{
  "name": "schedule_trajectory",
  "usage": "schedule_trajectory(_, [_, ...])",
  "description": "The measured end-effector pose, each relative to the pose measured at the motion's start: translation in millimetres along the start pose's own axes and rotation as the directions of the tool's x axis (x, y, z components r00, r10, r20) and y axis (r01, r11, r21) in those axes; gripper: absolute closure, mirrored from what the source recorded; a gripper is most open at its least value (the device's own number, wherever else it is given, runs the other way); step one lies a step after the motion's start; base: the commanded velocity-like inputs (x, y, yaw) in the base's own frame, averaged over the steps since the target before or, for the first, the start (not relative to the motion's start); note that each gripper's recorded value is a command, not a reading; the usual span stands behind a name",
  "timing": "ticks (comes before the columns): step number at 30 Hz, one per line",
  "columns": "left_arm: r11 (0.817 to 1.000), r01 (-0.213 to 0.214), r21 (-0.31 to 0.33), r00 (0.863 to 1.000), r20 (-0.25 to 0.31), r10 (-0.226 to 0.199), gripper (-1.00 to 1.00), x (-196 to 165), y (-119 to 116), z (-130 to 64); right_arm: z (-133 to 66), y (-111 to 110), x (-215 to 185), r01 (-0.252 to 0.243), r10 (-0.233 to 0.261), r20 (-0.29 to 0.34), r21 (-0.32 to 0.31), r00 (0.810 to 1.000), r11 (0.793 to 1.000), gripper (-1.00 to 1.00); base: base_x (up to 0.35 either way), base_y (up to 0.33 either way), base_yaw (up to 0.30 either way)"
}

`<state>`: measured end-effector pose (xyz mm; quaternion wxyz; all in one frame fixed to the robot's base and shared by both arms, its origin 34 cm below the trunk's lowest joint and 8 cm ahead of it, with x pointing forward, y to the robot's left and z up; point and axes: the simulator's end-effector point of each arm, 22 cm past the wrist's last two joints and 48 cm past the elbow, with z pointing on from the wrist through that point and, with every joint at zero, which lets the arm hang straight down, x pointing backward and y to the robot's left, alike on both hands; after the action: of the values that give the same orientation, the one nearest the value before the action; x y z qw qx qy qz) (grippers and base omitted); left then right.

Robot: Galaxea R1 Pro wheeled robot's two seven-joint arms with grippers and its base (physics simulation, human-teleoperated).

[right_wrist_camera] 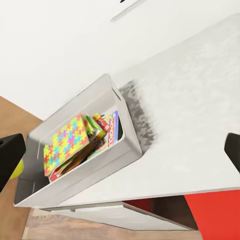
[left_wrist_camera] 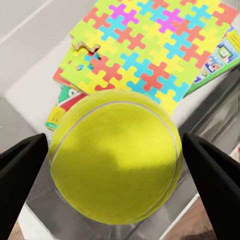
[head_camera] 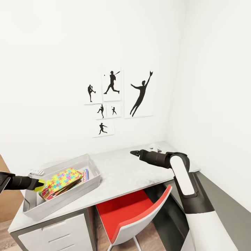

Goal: Put all the toys in the child's room - the three board games (two on the bed and one on the table), the two jigsaw puzzles on the table, and the tennis ball on the table - inside the toy box on the table in the child's room.

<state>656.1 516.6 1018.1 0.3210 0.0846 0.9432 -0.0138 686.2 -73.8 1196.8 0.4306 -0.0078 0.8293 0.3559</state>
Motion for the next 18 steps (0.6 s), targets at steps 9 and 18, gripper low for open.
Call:
schedule_trajectory(9, [1.0, 0.001, 0.018, 1.0, -0.016, -0.001, 1.0, 7.1, -9.8, 9.7, 4.2, -6.4, 6.1, -0.012, 0.012, -0.018, 0.011, 1.0, 1.0, -1.0, 0.0, 0.0, 0.0])
schedule_trajectory(18, [1.0, -0.001, -0.031, 1.0, -0.026, 0.0, 1.0, 20.8, 4.0, 17.9, 4.5, -6.7, 6.5, -0.013, 0.013, -0.019, 0.011, 1.0, 1.0, -1.0, 0.0, 0.0, 0.0])
